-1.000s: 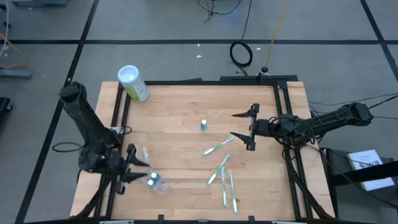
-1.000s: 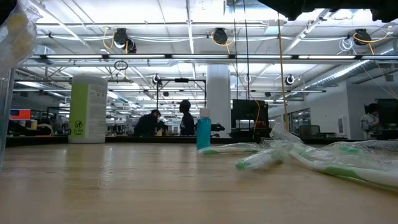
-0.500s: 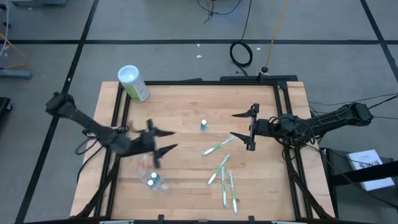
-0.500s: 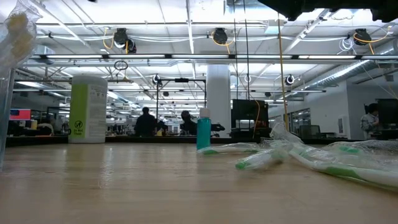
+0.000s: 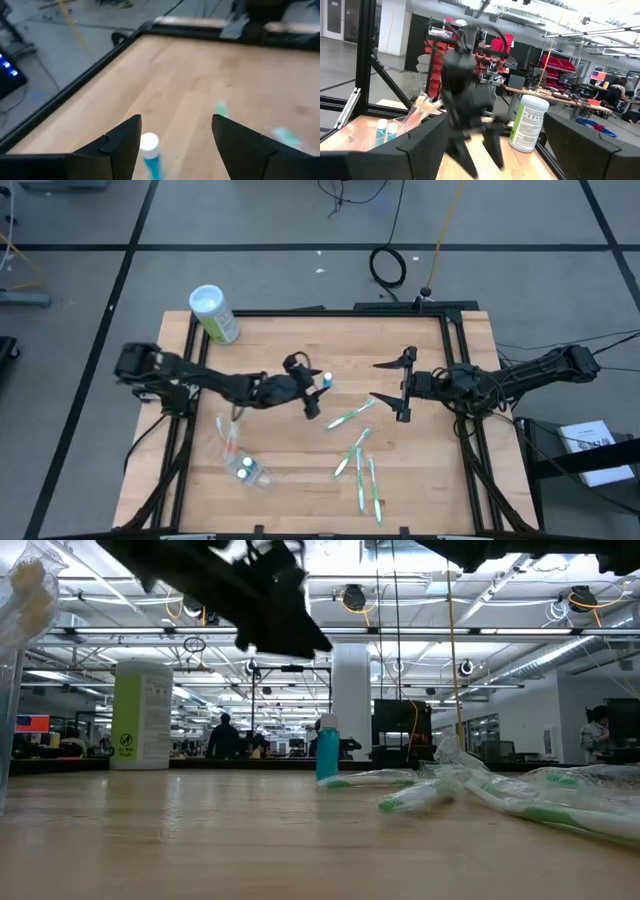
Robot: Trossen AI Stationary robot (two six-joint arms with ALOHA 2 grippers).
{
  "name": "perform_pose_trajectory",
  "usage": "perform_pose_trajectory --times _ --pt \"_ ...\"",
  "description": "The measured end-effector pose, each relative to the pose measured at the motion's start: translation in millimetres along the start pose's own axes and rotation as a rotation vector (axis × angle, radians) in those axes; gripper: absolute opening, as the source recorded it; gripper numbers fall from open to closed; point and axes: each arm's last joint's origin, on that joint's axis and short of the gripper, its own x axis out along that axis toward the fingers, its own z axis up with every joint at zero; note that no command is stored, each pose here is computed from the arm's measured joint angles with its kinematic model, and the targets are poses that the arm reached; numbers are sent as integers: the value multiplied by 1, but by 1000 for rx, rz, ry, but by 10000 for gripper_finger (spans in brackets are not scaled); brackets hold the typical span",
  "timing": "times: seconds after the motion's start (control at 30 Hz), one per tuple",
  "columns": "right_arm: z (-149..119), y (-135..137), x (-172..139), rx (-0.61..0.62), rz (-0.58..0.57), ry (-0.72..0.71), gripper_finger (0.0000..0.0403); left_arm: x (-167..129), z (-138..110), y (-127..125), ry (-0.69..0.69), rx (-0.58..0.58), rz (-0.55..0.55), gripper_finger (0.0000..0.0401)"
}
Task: Pick & Place toothbrushing station
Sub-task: Put the blue mouthwash into the transparent organizer
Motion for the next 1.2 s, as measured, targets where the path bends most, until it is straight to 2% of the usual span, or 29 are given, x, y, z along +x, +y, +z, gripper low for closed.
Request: perform_pose_trajectory --times 0.2,0.3,0.57,0.77,0.87,1.2 --pt "0 0 0 0 1 1 318 36 -26 10 49 -54 64 248" --pt "0 0 0 0 1 1 318 46 -35 14 68 -71 59 248" --pt "0 0 0 1 0 1 318 59 -47 20 83 -67 67 248" --pt "0 0 0 0 1 3 318 60 -47 21 80 -55 76 245" --pt "-1 0 0 -1 2 6 318 59 -46 21 72 -57 75 227" --pt "-1 0 0 -1 2 7 318 59 -46 21 71 -65 75 127"
